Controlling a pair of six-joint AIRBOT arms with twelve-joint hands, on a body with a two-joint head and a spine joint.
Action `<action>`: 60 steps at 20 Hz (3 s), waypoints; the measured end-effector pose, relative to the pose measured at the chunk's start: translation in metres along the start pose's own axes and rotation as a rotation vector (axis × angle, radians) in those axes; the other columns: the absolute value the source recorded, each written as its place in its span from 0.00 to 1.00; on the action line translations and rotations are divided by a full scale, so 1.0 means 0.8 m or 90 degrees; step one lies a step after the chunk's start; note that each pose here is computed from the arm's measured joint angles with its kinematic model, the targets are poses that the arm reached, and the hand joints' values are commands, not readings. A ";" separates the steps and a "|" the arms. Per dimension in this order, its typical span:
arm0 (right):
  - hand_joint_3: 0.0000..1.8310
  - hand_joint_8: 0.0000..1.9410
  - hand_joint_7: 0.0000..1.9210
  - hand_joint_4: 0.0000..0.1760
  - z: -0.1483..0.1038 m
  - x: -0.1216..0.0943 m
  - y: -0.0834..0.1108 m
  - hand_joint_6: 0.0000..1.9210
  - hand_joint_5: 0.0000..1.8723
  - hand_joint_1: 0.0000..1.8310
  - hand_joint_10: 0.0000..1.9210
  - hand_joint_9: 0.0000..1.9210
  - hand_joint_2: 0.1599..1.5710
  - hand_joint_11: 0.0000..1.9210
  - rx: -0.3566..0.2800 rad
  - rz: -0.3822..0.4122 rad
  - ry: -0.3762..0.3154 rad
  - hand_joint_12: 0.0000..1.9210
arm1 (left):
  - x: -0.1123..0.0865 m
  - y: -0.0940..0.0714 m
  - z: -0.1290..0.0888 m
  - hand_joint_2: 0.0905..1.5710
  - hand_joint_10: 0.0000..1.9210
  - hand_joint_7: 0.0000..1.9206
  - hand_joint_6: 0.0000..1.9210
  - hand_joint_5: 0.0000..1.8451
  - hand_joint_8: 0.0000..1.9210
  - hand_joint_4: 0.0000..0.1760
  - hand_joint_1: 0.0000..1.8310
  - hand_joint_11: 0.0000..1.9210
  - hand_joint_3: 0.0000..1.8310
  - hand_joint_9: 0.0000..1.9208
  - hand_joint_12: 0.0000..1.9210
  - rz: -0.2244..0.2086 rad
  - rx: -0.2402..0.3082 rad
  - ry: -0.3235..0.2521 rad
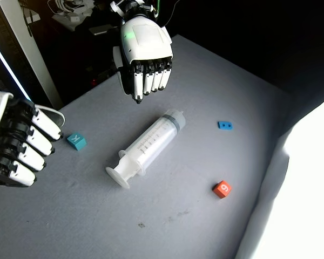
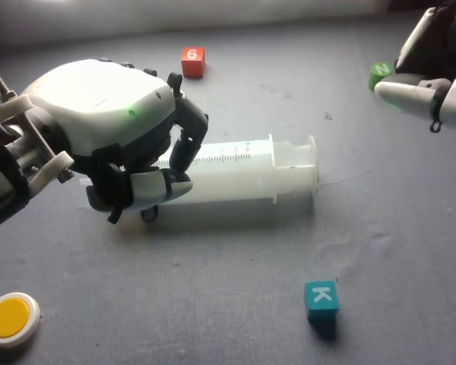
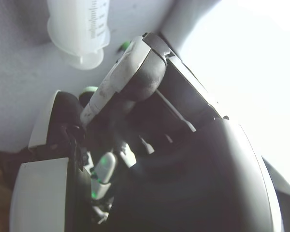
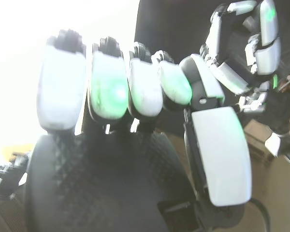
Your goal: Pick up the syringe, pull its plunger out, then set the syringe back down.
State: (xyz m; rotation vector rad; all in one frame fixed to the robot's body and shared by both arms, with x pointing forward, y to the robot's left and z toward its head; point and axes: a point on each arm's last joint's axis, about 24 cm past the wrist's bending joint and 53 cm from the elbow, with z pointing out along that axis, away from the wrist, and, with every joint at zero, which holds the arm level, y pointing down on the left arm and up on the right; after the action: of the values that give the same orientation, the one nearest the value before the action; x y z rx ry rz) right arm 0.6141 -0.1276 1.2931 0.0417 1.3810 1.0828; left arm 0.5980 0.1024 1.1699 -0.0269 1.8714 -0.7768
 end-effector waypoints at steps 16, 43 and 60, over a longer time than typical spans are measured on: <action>0.00 0.00 0.05 0.00 -0.002 0.012 -0.007 0.00 0.06 0.09 0.00 0.04 0.65 0.01 0.014 -0.018 0.026 0.08 | -0.007 0.016 0.002 0.54 0.00 0.00 0.00 0.02 0.00 0.00 0.60 0.01 0.01 0.01 0.11 0.000 -0.028 -0.008; 0.00 0.00 0.04 0.00 -0.003 0.028 -0.030 0.00 0.04 0.07 0.00 0.03 0.66 0.00 0.061 0.105 0.064 0.06 | 0.074 0.098 0.090 0.60 0.00 0.04 0.00 0.06 0.00 0.00 0.56 0.00 0.01 0.04 0.17 -0.020 -0.151 0.058; 0.00 0.00 0.07 0.00 -0.004 0.031 -0.028 0.00 0.08 0.09 0.00 0.06 0.66 0.00 0.060 0.105 0.067 0.13 | 0.102 0.127 0.119 0.69 0.04 0.56 0.45 0.45 0.35 0.00 0.67 0.31 0.00 0.57 0.52 -0.030 -0.174 0.054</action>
State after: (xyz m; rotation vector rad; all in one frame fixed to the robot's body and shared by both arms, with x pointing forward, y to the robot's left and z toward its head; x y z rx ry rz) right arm 0.6203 -0.1263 1.2600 0.1724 1.5438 1.1692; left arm 0.6749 0.1053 1.0278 -0.2146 2.0522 -0.5557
